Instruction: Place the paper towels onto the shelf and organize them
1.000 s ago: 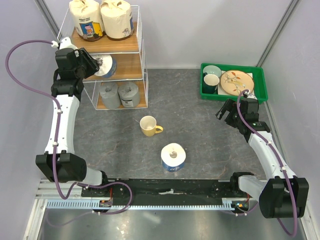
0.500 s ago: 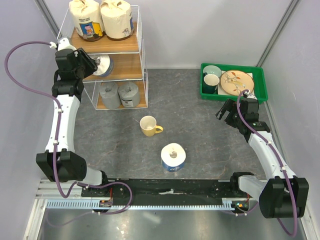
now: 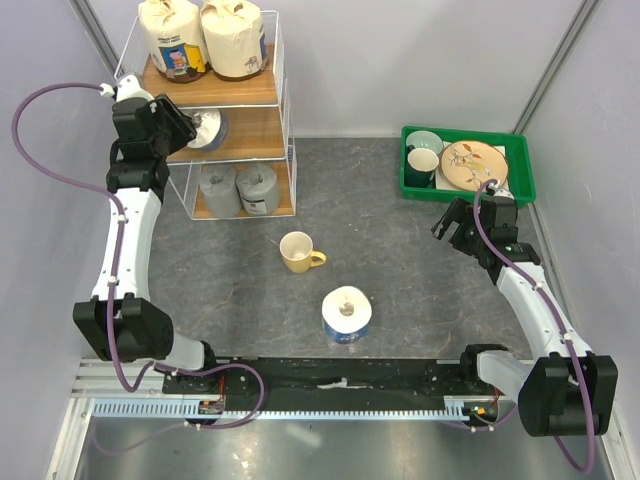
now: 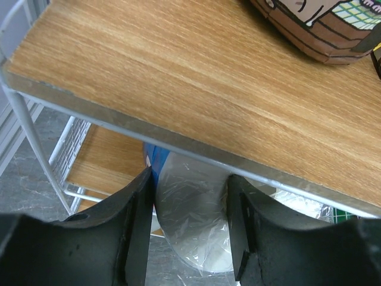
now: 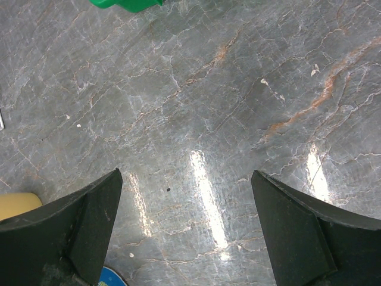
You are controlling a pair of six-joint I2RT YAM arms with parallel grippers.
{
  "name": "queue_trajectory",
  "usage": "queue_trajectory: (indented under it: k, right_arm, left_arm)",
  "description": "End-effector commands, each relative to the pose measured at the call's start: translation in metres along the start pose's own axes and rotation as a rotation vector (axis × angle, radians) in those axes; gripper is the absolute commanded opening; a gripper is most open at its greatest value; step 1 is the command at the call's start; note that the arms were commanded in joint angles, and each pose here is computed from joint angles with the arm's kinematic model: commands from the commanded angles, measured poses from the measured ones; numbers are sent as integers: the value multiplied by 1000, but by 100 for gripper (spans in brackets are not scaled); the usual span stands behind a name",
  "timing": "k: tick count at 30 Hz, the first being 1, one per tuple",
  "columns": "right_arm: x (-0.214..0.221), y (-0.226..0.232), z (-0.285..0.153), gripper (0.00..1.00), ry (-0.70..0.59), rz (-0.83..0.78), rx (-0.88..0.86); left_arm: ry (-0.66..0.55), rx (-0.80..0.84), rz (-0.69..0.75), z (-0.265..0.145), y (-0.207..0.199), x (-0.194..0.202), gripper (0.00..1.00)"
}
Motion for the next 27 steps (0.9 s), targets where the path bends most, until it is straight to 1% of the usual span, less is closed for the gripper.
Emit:
queue_trajectory:
  k: [1,12,20,27]
  right_arm:
    - [-7,3,-5,98,-26,-8,-7]
    - [-6,3,-5,98,-23,-8,-9]
    - [-5,2,-6,98,-22,-9,-10]
    - [-5,4,-6,98,-20,-8,-18]
  left_arm:
    - [-7,-2,-25,9,2,3,54]
    - [6,-1,-20,9,3,9,65]
    - [11,-2,-25,6,4,15,67]
    - [-22,-6,-31,-4,5,6,68]
Point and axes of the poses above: each gripper's point midway between its finger pads, its own z axis out along the fingers, its own y axis along the line the jaws close on, x = y × z, the point moved 7 cm from there along -z, back along the fingers, and after that the axes turned 11 degrees about z, right-handed, at the moved point
